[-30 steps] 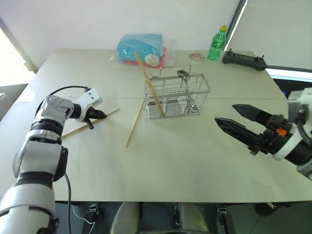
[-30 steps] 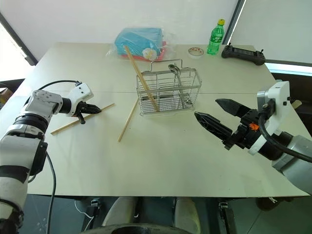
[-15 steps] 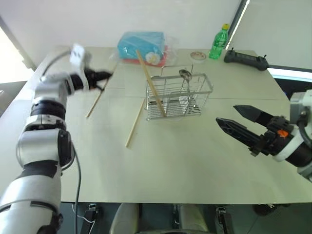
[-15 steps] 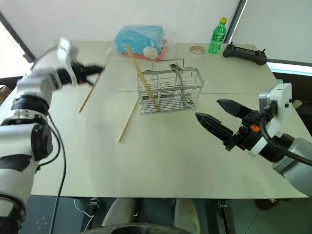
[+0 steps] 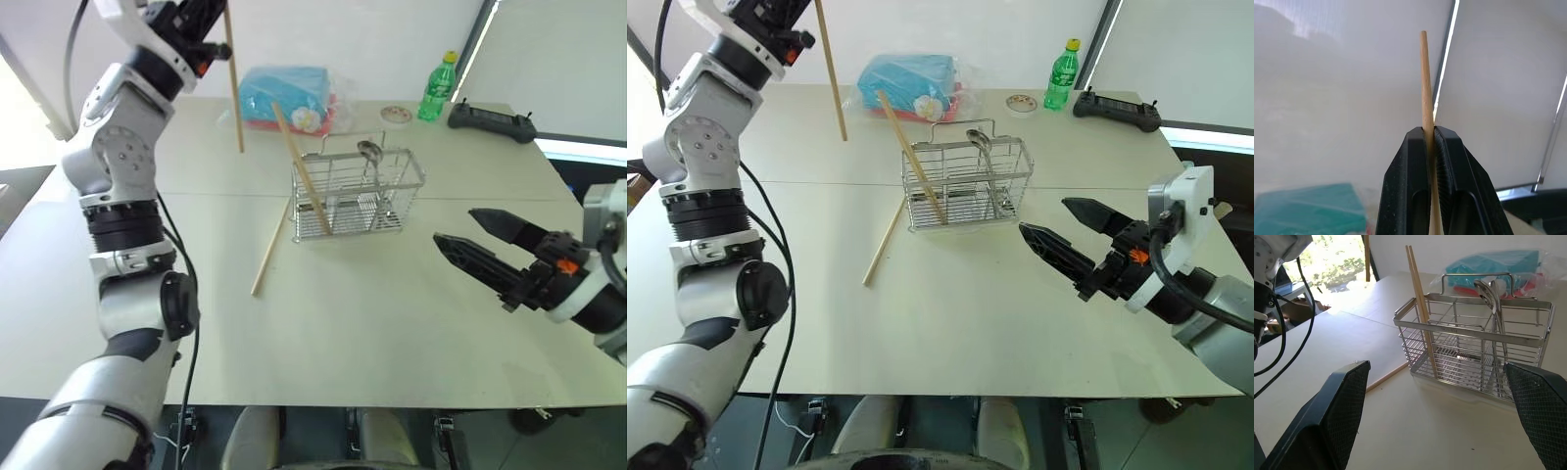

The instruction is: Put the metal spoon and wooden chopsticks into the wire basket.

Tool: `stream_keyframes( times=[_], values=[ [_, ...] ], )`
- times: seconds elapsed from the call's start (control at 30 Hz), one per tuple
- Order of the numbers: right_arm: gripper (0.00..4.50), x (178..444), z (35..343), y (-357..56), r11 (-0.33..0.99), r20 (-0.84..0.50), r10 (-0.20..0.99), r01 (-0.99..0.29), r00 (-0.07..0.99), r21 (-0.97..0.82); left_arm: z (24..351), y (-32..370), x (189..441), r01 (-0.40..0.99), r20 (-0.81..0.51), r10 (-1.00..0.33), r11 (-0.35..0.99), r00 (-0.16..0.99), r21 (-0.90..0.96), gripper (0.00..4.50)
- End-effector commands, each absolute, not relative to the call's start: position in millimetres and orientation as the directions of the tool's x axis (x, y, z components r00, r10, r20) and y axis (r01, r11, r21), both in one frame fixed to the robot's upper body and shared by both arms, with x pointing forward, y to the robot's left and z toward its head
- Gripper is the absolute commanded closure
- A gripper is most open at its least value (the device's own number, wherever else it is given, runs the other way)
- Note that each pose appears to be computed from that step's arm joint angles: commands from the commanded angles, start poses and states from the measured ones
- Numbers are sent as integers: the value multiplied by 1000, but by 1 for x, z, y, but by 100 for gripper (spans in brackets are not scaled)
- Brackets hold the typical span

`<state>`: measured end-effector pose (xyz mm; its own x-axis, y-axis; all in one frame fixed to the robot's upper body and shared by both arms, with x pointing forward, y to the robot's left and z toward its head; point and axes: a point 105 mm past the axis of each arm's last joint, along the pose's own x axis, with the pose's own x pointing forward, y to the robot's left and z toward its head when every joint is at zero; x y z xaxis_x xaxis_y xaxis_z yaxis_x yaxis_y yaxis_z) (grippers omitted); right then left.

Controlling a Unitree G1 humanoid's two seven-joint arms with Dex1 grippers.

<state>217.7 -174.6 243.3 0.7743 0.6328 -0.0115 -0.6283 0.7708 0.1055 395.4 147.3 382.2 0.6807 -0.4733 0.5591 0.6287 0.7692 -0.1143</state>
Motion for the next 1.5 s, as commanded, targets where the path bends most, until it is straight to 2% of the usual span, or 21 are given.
stream_keyframes(
  times=[0.03, 0.27, 0.53, 0.7, 0.9, 1.03, 1.2, 1.23, 1.37, 1.5],
  values=[
    [0, 218, 252, -175, 773, 28, 629, -629, 777, 82, 403, 132, 383, 655, 628, -455, 746, 632, -118, 438],
    [0, 214, 254, -172, 776, 42, 623, -623, 781, 91, 380, 85, 387, 684, 618, -523, 729, 587, -33, 438],
    [0, 212, 255, -170, 789, 63, 601, -604, 797, 116, 356, 52, 407, 703, 595, -539, 708, 595, -61, 438],
    [0, 212, 255, -174, 806, 68, 573, -577, 817, 132, 310, 18, 401, 741, 533, -618, 671, 578, -26, 438],
    [0, 212, 258, -176, 816, 82, 554, -560, 828, 140, 294, 16, 393, 726, 530, -609, 687, 590, -20, 438],
    [0, 212, 256, -178, 819, 75, 552, -556, 831, 139, 295, 23, 393, 723, 532, -597, 690, 600, -40, 299],
    [0, 214, 258, -179, 817, 78, 553, -558, 829, 143, 308, 32, 392, 715, 553, -580, 698, 597, -40, 32],
    [0, 215, 258, -179, 816, 78, 554, -559, 829, 144, 311, 34, 392, 713, 557, -576, 699, 599, -44, 1],
    [0, 216, 258, -179, 815, 79, 556, -561, 827, 145, 320, 41, 388, 705, 570, -570, 709, 591, -22, 1],
    [0, 218, 258, -176, 810, 80, 563, -569, 822, 141, 348, 70, 386, 668, 576, -549, 744, 606, 7, 1]
  ],
)
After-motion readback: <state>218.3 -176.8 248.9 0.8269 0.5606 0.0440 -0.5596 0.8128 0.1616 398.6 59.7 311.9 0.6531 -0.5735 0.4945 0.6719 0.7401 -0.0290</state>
